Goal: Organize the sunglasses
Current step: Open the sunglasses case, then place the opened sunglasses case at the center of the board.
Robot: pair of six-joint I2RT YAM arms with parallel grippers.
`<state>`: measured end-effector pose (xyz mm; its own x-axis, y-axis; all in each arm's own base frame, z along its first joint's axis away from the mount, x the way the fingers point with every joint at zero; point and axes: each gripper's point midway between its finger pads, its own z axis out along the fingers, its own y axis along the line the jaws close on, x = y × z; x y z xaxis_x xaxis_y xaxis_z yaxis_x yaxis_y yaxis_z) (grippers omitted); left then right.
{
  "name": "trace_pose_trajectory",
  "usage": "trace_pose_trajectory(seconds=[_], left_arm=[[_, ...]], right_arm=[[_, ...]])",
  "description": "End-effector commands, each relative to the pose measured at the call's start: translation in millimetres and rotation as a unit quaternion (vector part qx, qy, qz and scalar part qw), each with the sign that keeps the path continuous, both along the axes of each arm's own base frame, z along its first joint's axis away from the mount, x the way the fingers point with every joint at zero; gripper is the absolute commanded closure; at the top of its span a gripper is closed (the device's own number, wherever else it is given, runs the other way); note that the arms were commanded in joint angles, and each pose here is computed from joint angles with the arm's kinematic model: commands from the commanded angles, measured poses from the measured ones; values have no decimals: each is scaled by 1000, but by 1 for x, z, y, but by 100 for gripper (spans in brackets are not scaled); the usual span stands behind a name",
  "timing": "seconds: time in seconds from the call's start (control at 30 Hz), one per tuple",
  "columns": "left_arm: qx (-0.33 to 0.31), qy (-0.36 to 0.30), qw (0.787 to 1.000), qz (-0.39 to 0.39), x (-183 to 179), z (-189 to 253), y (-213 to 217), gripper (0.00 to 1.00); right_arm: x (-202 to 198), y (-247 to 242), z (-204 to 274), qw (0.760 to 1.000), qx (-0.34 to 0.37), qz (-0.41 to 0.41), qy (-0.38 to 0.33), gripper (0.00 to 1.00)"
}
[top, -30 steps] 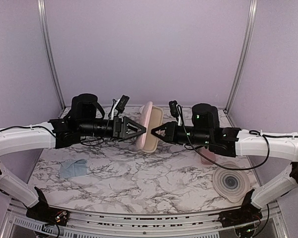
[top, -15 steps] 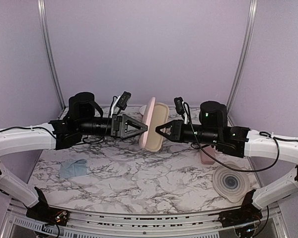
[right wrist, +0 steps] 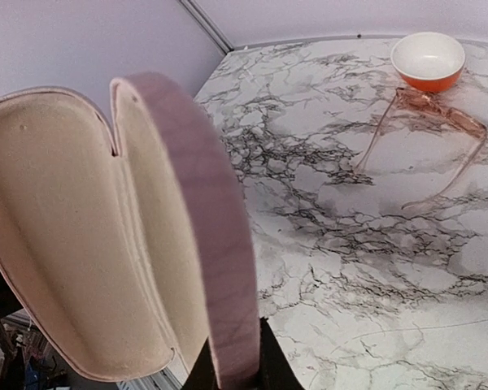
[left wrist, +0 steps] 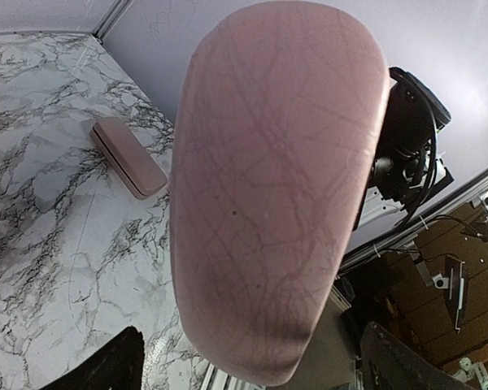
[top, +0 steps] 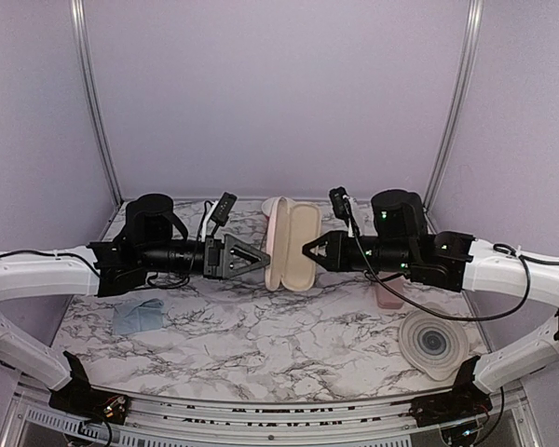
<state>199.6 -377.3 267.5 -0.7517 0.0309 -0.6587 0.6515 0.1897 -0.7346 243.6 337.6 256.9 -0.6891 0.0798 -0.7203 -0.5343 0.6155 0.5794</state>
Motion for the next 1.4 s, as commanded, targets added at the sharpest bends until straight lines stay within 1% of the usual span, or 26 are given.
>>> trace_pose_trajectory(seconds=[0.0,0.07,0.17,0.27,0.33,0.47,0.57,0.67,0.77,0.83,0.9,1.07,1.2,1.27,1.37], left_arm=[[17,-23,999,32,6,-5,11,1],[38,-29,998,51,10,-14,16,1],[98,-43,988,109,25,-33,33,1],[183,-59,963,187,44,-57,64,1],[221,-71,945,231,52,-68,85,1],[249,-75,918,299,61,-85,117,1],[264,-67,906,324,62,-101,133,1],[293,-68,887,351,64,-116,150,1],[319,-66,873,362,64,-135,161,1],[326,-65,869,367,64,-144,165,1],[328,-64,868,367,64,-148,165,1],[332,-56,873,352,67,-159,160,5],[323,-45,881,343,69,-163,160,5],[316,-38,883,344,71,-164,163,5],[304,-31,887,345,71,-165,166,5]], right_arm=[[10,-12,31,999,-16,-28,-43,88],[14,-18,24,997,-49,-39,-44,89],[21,-31,6,990,-118,-61,-37,89],[24,-43,-16,978,-196,-68,-21,89],[28,-49,-31,966,-250,-67,-15,89],[35,-58,-54,939,-337,-61,-8,89],[36,-56,-68,923,-385,-32,-7,89],[39,-57,-85,903,-429,-13,0,88],[39,-54,-105,888,-460,13,15,88],[37,-52,-118,875,-482,38,19,88],[35,-55,-130,857,-512,54,25,88],[26,-51,-155,815,-569,108,12,88],[17,-48,-174,775,-615,148,-13,87],[18,-44,-178,767,-622,156,-23,87],[22,-41,-181,761,-629,158,-31,86]])
